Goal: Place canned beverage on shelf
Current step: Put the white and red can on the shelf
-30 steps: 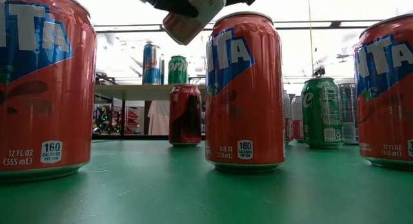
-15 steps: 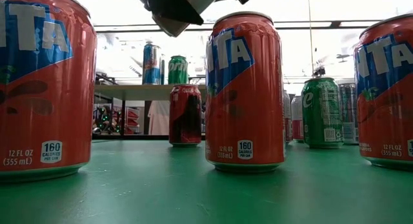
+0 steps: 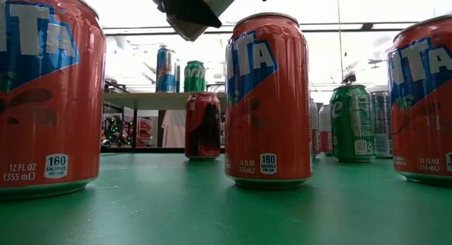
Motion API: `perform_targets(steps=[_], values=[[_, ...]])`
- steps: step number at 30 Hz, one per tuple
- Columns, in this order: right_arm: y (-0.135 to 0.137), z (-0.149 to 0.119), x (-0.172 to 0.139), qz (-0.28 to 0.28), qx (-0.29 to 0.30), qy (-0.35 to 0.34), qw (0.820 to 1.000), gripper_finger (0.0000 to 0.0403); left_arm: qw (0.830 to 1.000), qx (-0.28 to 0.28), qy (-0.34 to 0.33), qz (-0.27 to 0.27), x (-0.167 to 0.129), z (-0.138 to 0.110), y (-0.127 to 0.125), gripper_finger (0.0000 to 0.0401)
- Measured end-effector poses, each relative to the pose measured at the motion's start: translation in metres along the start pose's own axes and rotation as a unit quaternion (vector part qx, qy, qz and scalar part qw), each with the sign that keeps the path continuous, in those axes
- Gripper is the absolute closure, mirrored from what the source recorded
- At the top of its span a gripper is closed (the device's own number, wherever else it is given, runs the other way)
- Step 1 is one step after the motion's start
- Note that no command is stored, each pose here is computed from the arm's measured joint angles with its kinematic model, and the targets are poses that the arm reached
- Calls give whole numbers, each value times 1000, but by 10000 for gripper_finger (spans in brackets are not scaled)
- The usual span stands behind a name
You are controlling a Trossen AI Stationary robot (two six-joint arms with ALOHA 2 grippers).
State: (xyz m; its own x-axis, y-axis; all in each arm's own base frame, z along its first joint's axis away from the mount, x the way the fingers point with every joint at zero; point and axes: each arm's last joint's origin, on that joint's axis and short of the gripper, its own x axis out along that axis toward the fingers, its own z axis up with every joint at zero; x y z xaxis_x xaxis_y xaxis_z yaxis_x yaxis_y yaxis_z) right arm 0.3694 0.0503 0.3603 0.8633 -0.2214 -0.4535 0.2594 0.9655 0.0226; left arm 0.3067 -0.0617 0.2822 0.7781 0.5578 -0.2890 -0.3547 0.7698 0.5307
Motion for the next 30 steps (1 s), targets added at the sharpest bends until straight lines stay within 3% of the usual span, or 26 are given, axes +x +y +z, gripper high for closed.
perform_targets(steps=[11,20,30], values=[[-4,14,-20,7,-19,-33,999,38,1000,-15,-14,-8,-6,-2,5,130],[-10,34,-49,15,-61,-103,993,37,995,-64,-77,-24,-41,-9,39,130],[-6,31,-34,9,-102,-156,982,37,960,-158,-229,-44,-80,-46,70,130]])
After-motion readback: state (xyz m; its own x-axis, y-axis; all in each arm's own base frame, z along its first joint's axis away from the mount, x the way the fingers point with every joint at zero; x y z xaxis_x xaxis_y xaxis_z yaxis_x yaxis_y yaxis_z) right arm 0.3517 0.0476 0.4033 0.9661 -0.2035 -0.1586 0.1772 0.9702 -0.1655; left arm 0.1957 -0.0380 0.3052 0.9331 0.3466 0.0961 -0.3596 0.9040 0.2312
